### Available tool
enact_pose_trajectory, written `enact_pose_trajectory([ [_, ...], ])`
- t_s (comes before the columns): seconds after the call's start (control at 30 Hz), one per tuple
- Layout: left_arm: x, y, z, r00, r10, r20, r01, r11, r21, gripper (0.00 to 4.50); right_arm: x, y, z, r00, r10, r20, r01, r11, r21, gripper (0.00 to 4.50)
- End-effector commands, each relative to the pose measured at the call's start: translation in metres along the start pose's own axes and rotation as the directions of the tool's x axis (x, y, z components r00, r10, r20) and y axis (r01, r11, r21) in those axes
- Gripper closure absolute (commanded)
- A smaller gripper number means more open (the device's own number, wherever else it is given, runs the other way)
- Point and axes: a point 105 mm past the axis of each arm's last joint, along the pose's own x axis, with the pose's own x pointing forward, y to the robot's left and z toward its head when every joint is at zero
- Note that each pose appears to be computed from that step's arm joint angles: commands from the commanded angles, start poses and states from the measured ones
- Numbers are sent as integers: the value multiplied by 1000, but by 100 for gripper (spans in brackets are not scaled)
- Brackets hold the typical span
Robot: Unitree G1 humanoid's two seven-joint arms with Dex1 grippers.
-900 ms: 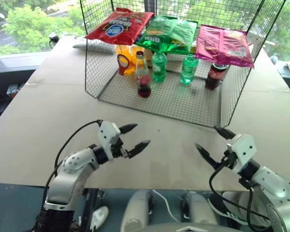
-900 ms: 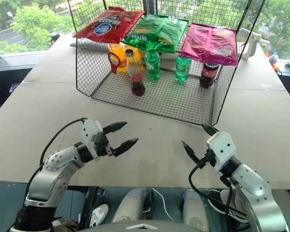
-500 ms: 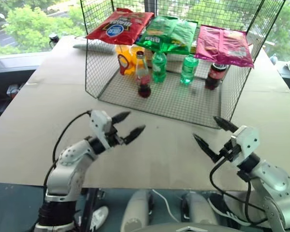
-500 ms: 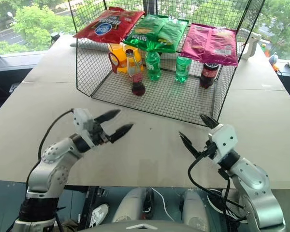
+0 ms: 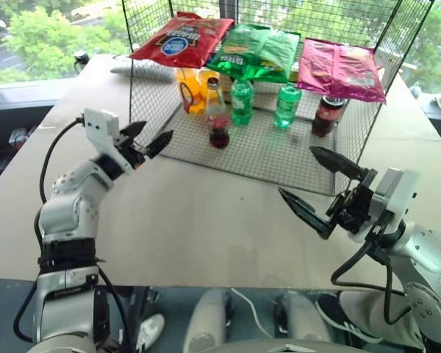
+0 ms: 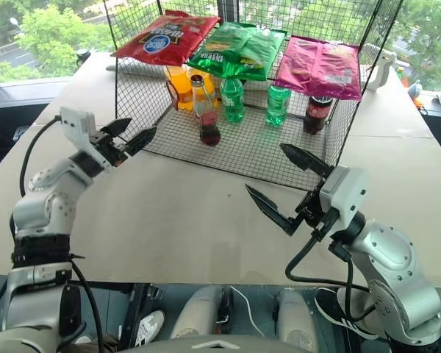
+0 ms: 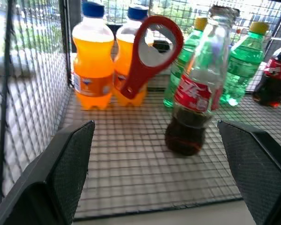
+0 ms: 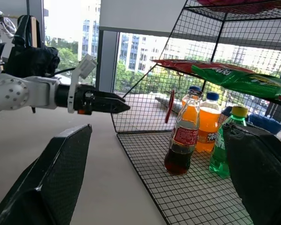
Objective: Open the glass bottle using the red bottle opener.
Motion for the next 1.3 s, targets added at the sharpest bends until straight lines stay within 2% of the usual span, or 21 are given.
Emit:
enact_pose_trajectory([
  [0.03, 16, 20, 22, 1000, 16, -26, -12, 989, 147, 15, 1, 3, 5, 1000, 19, 19, -18, 999, -32, 0],
  [0.17, 37, 27, 36, 999, 21, -32, -14, 979, 202, 15, 1, 4, 5, 1000, 17, 23, -16, 999, -38, 0],
  [0.43, 62, 22, 46, 997, -12, -76, 34, 956, 291, 15, 1, 9, 6, 1000, -4, 26, 5, 999, -52, 0],
  [0.97, 89, 2, 61, 999, -30, -38, 40, 947, 317, 15, -4, 10, 5, 998, -66, 9, 67, 996, -60, 0],
  [1.3, 89, 4, 63, 1000, -13, -24, 20, 949, 315, 15, -7, 12, 2, 997, -76, 0, 76, 995, -60, 0],
])
